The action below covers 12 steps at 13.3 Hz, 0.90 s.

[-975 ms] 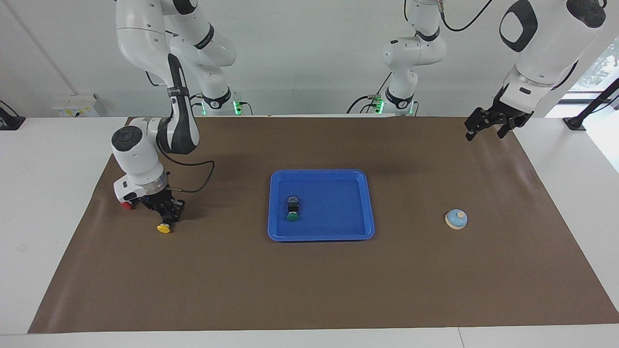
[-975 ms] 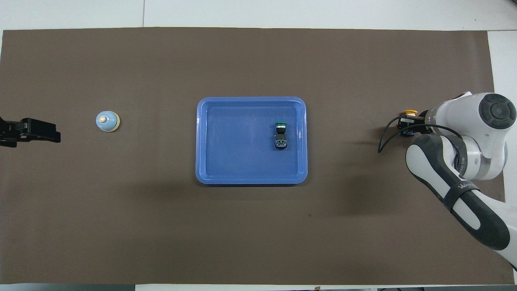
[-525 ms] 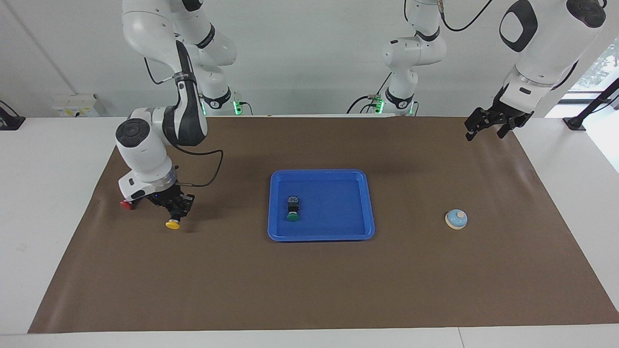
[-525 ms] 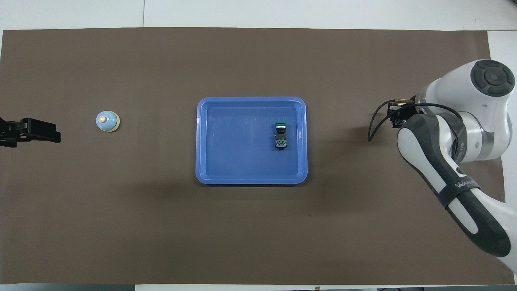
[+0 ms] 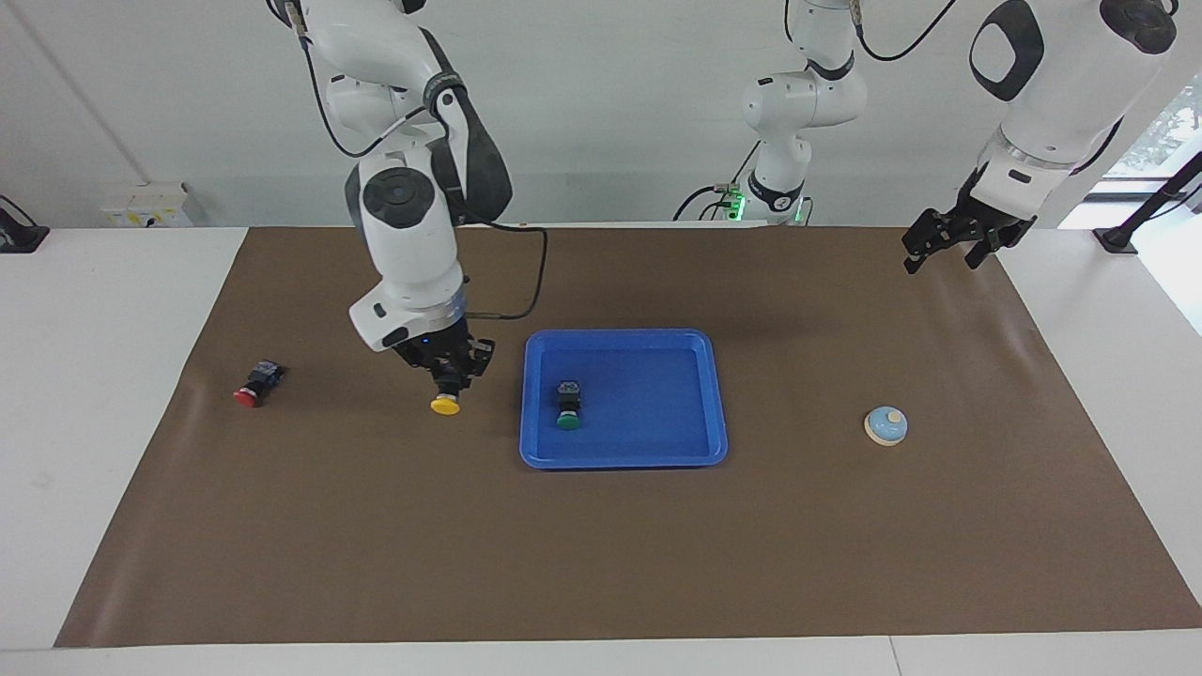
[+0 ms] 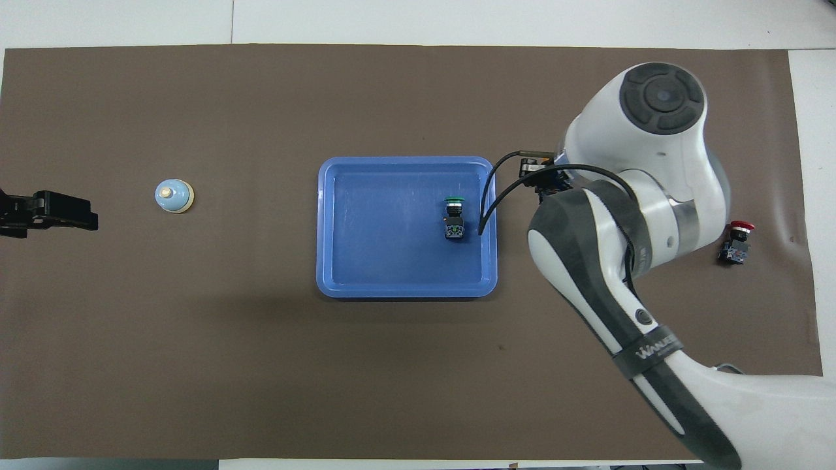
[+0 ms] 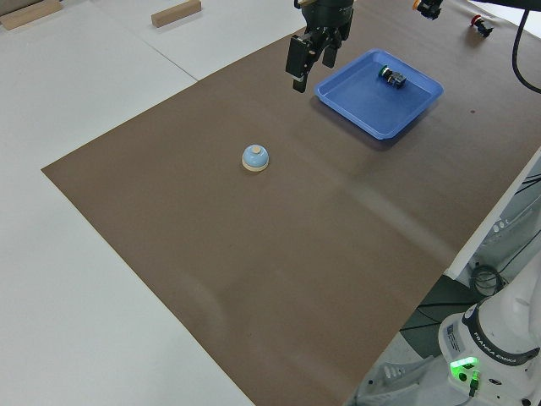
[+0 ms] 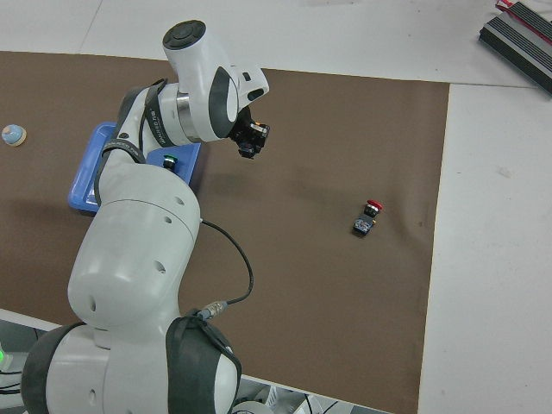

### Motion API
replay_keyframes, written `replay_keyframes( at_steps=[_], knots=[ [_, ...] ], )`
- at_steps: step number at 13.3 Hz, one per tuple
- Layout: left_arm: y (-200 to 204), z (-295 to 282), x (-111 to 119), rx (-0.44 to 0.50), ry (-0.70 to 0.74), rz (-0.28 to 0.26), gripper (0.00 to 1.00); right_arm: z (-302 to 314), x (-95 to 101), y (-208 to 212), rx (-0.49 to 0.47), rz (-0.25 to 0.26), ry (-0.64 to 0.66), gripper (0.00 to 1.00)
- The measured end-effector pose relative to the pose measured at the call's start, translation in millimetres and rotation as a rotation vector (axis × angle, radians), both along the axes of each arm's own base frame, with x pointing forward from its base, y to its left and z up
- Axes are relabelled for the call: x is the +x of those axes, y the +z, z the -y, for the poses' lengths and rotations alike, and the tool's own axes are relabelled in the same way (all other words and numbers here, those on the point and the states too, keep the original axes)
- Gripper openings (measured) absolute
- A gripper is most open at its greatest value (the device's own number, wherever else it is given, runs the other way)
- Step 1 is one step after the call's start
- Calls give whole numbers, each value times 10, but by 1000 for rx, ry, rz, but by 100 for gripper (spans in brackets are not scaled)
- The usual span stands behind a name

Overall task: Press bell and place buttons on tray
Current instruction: 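Carry the yellow button into the tray beside the green one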

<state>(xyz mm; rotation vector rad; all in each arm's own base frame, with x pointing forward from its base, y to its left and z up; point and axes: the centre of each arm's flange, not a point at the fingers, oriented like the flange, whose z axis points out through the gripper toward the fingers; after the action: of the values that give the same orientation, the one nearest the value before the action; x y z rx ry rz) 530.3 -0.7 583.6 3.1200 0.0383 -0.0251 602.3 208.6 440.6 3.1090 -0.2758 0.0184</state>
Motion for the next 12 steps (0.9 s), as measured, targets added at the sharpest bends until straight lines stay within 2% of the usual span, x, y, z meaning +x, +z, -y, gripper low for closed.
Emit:
replay_keyframes(
  at_steps=[3,5,7,9,12],
  knots=[
    [0,0,0,0,0,0,100,-738,-166,7,31,3,12,41],
    [0,0,0,0,0,0,100,-1184,-189,-82,44,3,-3,41],
    [0,0,0,0,0,0,100,-1533,-176,-332,47,-13,-19,41],
    [0,0,0,0,0,0,100,-1806,-147,-618,73,5,-24,41],
    [0,0,0,0,0,0,100,-2048,-232,-906,87,11,-13,41]
  ],
)
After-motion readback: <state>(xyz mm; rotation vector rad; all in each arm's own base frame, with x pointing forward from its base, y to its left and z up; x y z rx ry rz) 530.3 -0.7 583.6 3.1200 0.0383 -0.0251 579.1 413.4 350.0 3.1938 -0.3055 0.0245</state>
